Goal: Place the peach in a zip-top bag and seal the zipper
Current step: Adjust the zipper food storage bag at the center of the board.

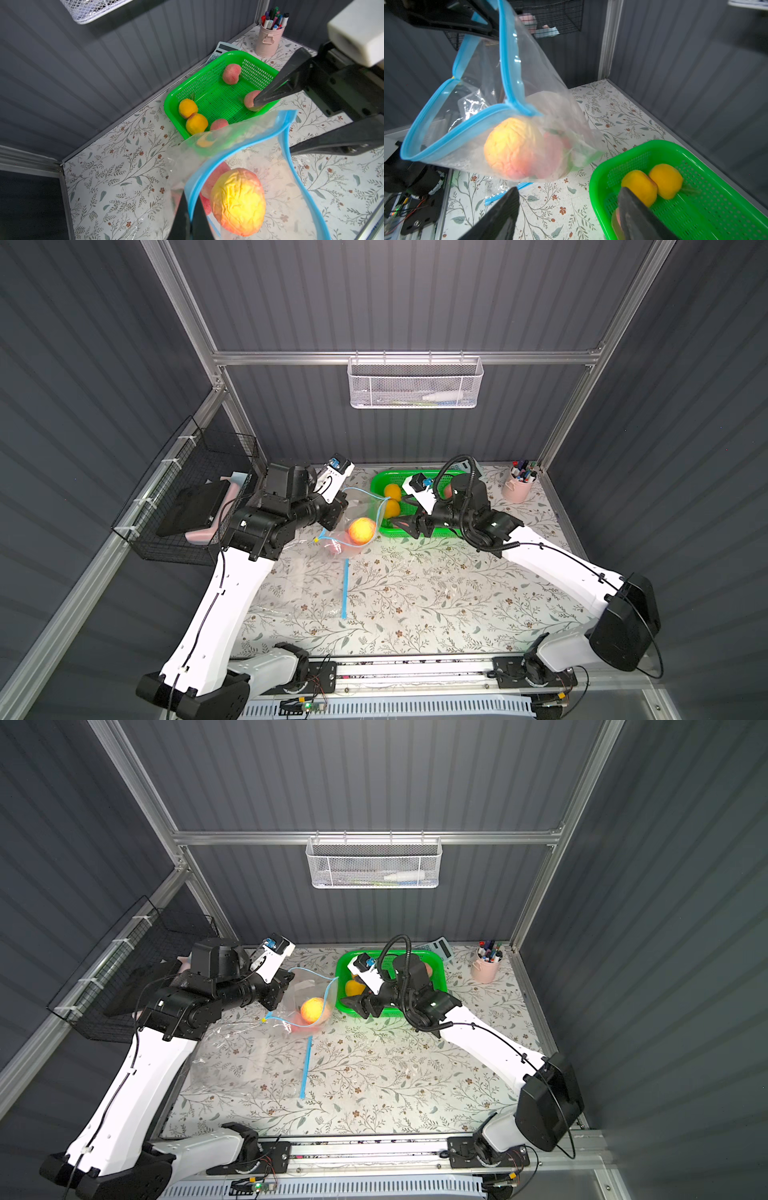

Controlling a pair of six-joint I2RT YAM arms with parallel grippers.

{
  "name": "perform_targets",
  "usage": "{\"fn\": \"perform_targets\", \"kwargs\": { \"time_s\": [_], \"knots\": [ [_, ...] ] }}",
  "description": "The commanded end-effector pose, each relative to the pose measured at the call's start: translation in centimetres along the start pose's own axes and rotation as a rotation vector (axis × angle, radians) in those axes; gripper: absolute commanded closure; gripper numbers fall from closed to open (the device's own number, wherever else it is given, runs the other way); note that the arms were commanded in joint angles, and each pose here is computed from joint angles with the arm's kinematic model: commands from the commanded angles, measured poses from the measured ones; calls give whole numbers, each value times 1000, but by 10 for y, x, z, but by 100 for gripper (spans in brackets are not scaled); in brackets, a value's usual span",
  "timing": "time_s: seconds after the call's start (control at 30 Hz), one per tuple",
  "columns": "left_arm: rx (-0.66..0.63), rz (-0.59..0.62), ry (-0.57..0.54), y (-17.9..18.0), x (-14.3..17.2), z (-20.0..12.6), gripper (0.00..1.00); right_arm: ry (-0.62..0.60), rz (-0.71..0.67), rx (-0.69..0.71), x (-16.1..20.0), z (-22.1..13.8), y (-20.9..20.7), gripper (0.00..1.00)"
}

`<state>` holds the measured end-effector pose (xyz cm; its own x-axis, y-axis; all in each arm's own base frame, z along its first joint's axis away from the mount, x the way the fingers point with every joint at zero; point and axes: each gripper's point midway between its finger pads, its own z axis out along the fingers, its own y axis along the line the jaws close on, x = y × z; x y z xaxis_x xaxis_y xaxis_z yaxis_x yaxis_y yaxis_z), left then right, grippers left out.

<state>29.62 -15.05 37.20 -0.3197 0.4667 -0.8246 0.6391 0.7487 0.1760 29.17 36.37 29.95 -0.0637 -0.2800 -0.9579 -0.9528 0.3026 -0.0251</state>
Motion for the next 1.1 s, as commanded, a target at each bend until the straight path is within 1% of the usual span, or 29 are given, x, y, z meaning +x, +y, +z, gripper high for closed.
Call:
{"fn": "perform_targets", "kwargs": {
  "time_s": [0.0, 0.2, 0.33, 0.43, 0.5, 0.57, 0.63, 0.7, 0.77, 0.83, 0.87, 0.93, 0.97, 1.07],
  "knots": [
    [55, 68, -44, -10, -10, -10, 99, -66, -124, -133, -24, 2, 22, 23],
    [104, 70, -28, -19, -3, -9, 99, -93, -152, -231, -30, 4, 47, 24],
    [127, 66, -25, -24, 0, -12, 99, -114, -161, -296, -34, 1, 63, 29],
    [151, 70, -38, -30, -1, -17, 99, -136, -162, -301, -40, -1, 67, 34],
    [165, 72, -54, -33, -3, -22, 99, -151, -159, -297, -44, -3, 68, 39],
    [185, 66, -65, -37, -4, -25, 99, -162, -158, -294, -48, -5, 69, 47],
    [204, 59, -67, -41, -2, -25, 98, -166, -157, -302, -50, -7, 72, 59],
    [218, 48, -58, -43, 0, -22, 97, -162, -152, -315, -50, -9, 77, 74],
    [220, 22, -50, -43, 1, -19, 93, -156, -146, -324, -50, -11, 81, 88],
    [230, -43, -30, -44, 4, -18, 84, -146, -120, -314, -50, -12, 81, 98],
    [230, -66, -31, -43, 2, -16, 77, -142, -103, -302, -50, -14, 80, 100],
    [228, -121, -38, -41, -3, -12, 66, -138, -62, -270, -51, -16, 77, 100],
    [231, -145, -33, -41, -3, -11, 58, -137, -37, -241, -52, -19, 73, 100],
    [239, -218, -23, -41, -5, -8, 45, -119, 61, -114, -48, -25, 56, 100]
  ]
}}
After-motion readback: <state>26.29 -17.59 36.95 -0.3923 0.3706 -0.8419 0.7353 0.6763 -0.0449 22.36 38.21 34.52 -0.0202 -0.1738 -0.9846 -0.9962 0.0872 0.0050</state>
